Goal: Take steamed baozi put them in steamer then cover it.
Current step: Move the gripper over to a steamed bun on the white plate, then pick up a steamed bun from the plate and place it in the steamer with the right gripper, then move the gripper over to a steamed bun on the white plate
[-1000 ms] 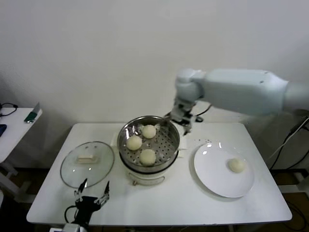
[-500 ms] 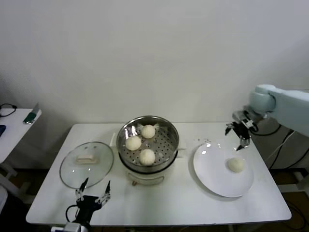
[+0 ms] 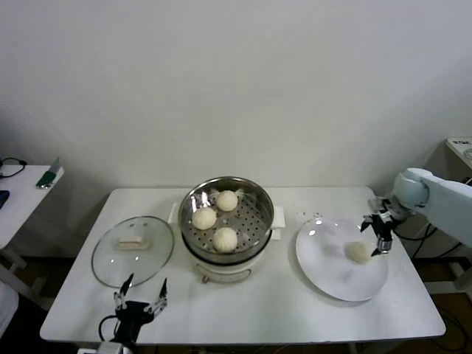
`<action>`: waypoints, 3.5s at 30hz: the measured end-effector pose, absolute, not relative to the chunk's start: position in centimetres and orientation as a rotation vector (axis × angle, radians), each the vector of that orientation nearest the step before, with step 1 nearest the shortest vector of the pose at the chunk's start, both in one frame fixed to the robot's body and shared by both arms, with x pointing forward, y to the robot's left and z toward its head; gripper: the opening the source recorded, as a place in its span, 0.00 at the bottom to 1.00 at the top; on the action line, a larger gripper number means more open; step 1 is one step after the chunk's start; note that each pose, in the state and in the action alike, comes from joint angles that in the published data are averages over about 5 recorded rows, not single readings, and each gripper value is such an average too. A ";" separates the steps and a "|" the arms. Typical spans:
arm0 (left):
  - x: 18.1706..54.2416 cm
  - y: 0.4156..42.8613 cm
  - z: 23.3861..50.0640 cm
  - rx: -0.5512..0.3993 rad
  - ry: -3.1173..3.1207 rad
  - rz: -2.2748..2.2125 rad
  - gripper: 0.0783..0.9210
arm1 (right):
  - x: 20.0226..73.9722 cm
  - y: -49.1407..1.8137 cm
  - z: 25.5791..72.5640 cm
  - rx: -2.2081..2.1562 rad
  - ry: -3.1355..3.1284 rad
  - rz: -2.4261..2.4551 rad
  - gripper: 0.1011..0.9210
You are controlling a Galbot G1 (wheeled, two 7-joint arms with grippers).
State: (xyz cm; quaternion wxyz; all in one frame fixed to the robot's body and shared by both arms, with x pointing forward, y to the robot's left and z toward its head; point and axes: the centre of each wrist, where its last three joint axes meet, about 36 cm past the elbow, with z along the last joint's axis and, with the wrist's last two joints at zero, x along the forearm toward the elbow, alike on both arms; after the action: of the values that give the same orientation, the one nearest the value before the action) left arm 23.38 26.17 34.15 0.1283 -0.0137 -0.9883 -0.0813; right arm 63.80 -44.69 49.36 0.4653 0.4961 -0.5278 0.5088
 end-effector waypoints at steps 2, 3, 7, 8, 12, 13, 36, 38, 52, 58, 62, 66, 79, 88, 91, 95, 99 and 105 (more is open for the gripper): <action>23.3 26.2 34.1 -0.038 -2.872 -0.236 0.88 | 63.9 -44.7 48.5 1.214 -1.302 1.239 0.88; 23.3 26.2 34.0 -0.038 -2.871 -0.235 0.88 | 63.9 -44.6 48.1 1.212 -1.302 1.235 0.88; 23.2 26.1 33.9 -0.036 -2.868 -0.235 0.88 | 64.1 -44.2 46.8 1.211 -1.299 1.226 0.88; 23.2 26.2 33.9 -0.036 -2.867 -0.235 0.88 | 64.1 -44.2 46.6 1.209 -1.300 1.226 0.87; 23.2 26.2 33.9 -0.034 -2.867 -0.237 0.88 | 64.2 -44.1 46.2 1.199 -1.299 1.230 0.79; 23.2 26.2 33.9 -0.034 -2.867 -0.238 0.88 | 64.2 -44.1 46.1 1.198 -1.298 1.230 0.76; 23.2 25.5 34.6 -0.064 -2.881 -0.243 0.88 | 67.5 -33.3 66.0 1.323 -1.406 1.363 0.65; 23.3 25.5 34.7 -0.066 -2.885 -0.241 0.88 | 67.4 -30.7 68.9 1.357 -1.428 1.376 0.65; 23.6 26.1 35.2 -0.057 -2.900 -0.237 0.88 | 65.5 -15.2 70.9 1.504 -1.366 1.441 0.65; 23.7 26.5 35.3 -0.047 -2.903 -0.240 0.88 | 65.8 -11.7 67.0 1.511 -1.314 1.469 0.65; 23.7 26.7 35.2 -0.040 -2.901 -0.243 0.88 | 66.3 -10.3 64.5 1.505 -1.295 1.486 0.65; 23.8 26.8 35.2 -0.037 -2.902 -0.244 0.88 | 66.8 -9.5 62.3 1.497 -1.286 1.493 0.65; 24.0 26.9 35.2 -0.036 -2.897 -0.244 0.88 | 67.6 -8.6 59.1 1.501 -1.297 1.478 0.74; 24.1 26.9 35.6 -0.041 -2.894 -0.238 0.88 | 68.7 -10.2 62.9 1.536 -1.376 1.410 0.88; 24.1 26.9 35.8 -0.037 -2.894 -0.232 0.88 | 69.0 -11.6 64.7 1.539 -1.455 1.359 0.88; 24.2 27.0 36.1 -0.015 -2.892 -0.221 0.88 | 69.0 -14.4 66.1 1.524 -1.659 1.265 0.88; 24.6 27.2 36.4 0.006 -2.888 -0.205 0.88 | 68.5 -17.8 65.8 1.470 -1.944 1.146 0.88; 25.1 27.4 37.1 -0.007 -2.895 -0.203 0.88 | 66.1 -24.2 63.2 1.272 -2.376 0.912 0.88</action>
State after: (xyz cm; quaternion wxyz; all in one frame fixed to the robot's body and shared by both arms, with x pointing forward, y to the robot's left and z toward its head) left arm 25.12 27.39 37.14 0.1194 -0.0025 -0.9904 -0.0695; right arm 66.10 -24.22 63.23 0.1477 0.4421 -0.8259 0.3171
